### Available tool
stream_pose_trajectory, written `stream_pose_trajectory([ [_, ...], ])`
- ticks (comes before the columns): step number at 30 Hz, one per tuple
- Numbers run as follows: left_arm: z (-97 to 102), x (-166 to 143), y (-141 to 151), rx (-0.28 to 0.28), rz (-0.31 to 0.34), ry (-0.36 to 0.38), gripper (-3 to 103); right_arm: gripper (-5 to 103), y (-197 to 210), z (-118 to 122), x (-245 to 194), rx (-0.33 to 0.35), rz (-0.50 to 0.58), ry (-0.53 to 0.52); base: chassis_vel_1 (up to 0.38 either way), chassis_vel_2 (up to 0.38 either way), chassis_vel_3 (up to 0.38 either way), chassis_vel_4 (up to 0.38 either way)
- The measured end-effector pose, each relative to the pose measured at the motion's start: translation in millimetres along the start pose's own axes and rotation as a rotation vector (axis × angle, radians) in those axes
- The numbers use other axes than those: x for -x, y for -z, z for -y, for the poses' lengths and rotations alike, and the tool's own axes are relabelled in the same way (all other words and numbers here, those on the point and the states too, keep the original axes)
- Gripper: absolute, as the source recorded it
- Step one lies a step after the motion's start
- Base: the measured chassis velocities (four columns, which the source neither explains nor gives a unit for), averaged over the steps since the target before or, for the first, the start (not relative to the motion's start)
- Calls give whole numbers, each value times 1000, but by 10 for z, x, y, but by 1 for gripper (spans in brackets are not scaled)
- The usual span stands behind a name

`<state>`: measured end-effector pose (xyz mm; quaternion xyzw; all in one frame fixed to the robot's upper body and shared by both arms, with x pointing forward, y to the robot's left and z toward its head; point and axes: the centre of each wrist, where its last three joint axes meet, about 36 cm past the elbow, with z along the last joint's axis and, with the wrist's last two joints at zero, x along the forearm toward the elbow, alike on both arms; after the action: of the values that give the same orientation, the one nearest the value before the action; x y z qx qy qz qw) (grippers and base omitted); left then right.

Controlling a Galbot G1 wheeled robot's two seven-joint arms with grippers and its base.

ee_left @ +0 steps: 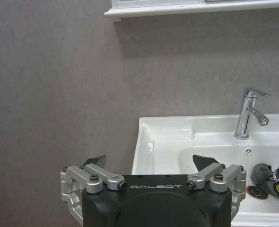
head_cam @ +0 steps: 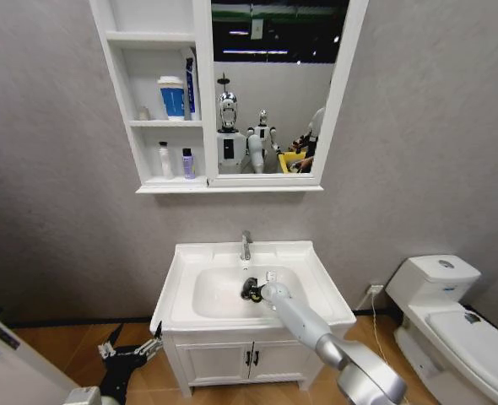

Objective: Move facial cleanser and shampoo from washbasin to cabinet, then wipe washbasin with towel.

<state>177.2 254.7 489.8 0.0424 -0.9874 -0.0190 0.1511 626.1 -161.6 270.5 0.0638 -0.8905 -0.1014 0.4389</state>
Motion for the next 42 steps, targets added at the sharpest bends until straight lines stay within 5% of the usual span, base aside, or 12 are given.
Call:
stream_pose_trajectory([
  [6, 0, 0, 0, 0, 0, 0, 100, 5, -25, -426, 49, -19, -14, 62, 0, 0, 0, 0],
  [10, 0, 0, 0, 0, 0, 0, 100, 5, -53, -1007, 56, -30, -29, 158, 0, 0, 0, 0],
  [14, 0, 0, 0, 0, 0, 0, 100, 5, -59, -1217, 41, -24, -32, 196, 0, 0, 0, 0],
  [20, 0, 0, 0, 0, 0, 0, 100, 5, -155, -1020, 24, 2, -39, 159, 0, 0, 0, 0],
  [23, 0, 0, 0, 0, 0, 0, 100, 5, -194, -505, -36, 7, -38, 90, 0, 0, 0, 0],
  [28, 0, 0, 0, 0, 0, 0, 100, 5, -97, 32, -160, -12, -20, 5, 0, 0, 0, 0],
  [31, 0, 0, 0, 0, 0, 0, 100, 5, -69, 129, -191, -25, -12, -22, 0, 0, 0, 0],
  [36, 0, 0, 0, 0, 0, 0, 100, 5, -78, 61, -180, -45, -15, -24, 0, 0, 0, 0],
  [40, 0, 0, 0, 0, 0, 0, 100, 5, -133, -299, -82, -43, -41, 19, 0, 0, 0, 0],
  [42, 0, 0, 0, 0, 0, 0, 100, 5, -168, -673, -38, -27, -63, 77, 0, 0, 0, 0],
])
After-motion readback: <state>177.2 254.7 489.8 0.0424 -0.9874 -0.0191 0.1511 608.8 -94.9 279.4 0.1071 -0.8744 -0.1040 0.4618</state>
